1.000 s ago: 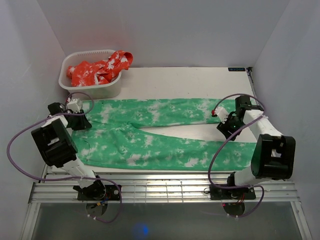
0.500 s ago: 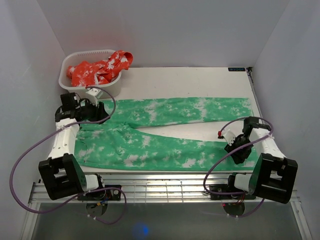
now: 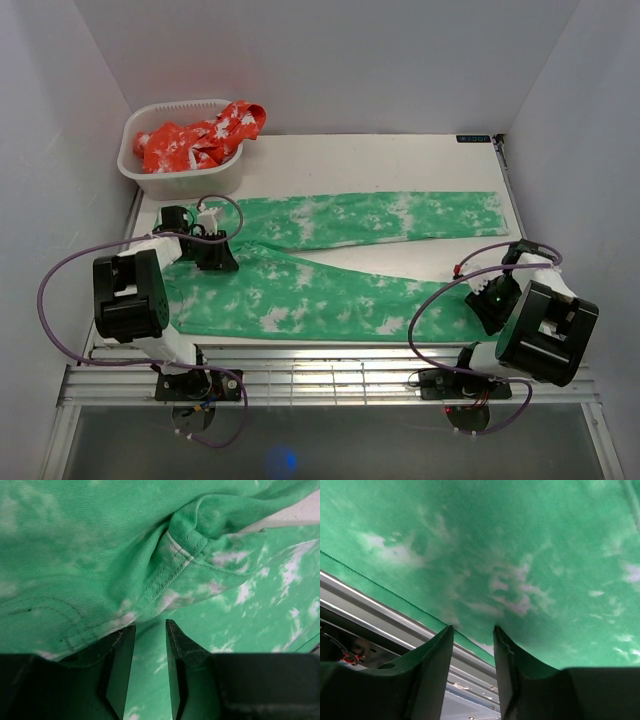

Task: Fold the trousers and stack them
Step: Flatten the trousers out

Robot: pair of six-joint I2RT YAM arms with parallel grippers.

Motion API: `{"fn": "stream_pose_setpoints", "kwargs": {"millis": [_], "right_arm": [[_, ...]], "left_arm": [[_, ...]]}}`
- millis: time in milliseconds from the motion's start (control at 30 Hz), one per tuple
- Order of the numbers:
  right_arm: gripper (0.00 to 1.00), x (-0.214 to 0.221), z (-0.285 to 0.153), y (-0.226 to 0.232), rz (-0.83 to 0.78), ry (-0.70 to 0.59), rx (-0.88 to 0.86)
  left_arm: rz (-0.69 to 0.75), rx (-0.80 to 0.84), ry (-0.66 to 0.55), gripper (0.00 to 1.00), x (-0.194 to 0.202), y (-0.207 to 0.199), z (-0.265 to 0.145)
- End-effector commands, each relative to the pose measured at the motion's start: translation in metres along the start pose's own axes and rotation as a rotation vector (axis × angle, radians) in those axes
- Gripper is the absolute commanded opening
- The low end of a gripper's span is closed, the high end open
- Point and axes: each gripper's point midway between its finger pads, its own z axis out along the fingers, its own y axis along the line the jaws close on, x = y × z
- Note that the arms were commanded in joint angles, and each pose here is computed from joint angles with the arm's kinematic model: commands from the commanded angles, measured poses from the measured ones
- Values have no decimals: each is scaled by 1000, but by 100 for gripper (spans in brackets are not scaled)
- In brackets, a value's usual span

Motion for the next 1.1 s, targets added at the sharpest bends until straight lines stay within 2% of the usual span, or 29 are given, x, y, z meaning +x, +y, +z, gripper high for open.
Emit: {"fn": "stream_pose_setpoints", "kwargs": {"millis": [0,33,67,100,133,200,233,367,467,500,667,767,900,1067], "right_arm": [[46,10,2,-39,-153,58,95],[49,5,-5,-35,-156,31,65],[50,-15,-13,-35,-159,-67,51],[51,-26,-24,-41,-147,-115,53],[52,-47,-54,-66,-115,-184,120],[51,-79,-76,-71,-80,-314,69],[51,-98,-105,-94,-76,-377,133],[49,-162,-121,-122,-9,-489,141],[48,-202,-104,-140,-25,-488,165],[47,-209,-89,-151,-7,-464,175],[46,-236,-53,-166,11,-412,176],[45,-232,-32,-174,23,-371,187],[39,-203,-6,-163,0,-257,171],[29,-159,12,-117,-39,-165,-1]], "left_arm": [[76,-80,-26,43,-18,18,-2],[113,6,-51,47,-24,1,-6],[159,42,-73,49,-32,-13,-19],[200,70,-93,52,-38,-22,-27],[258,111,-120,55,-45,-33,-34],[327,135,-169,58,-65,-49,-54],[334,143,-188,60,-72,-53,-59],[308,154,-220,63,-99,-55,-61],[254,84,-186,63,-108,-30,-46],[252,27,-189,62,-113,-18,-43],[207,-49,-175,62,-113,6,-32],[176,-78,-166,61,-109,16,-31],[107,-117,-154,61,-98,40,-35],[0,-127,-134,61,-82,74,-46]]}}
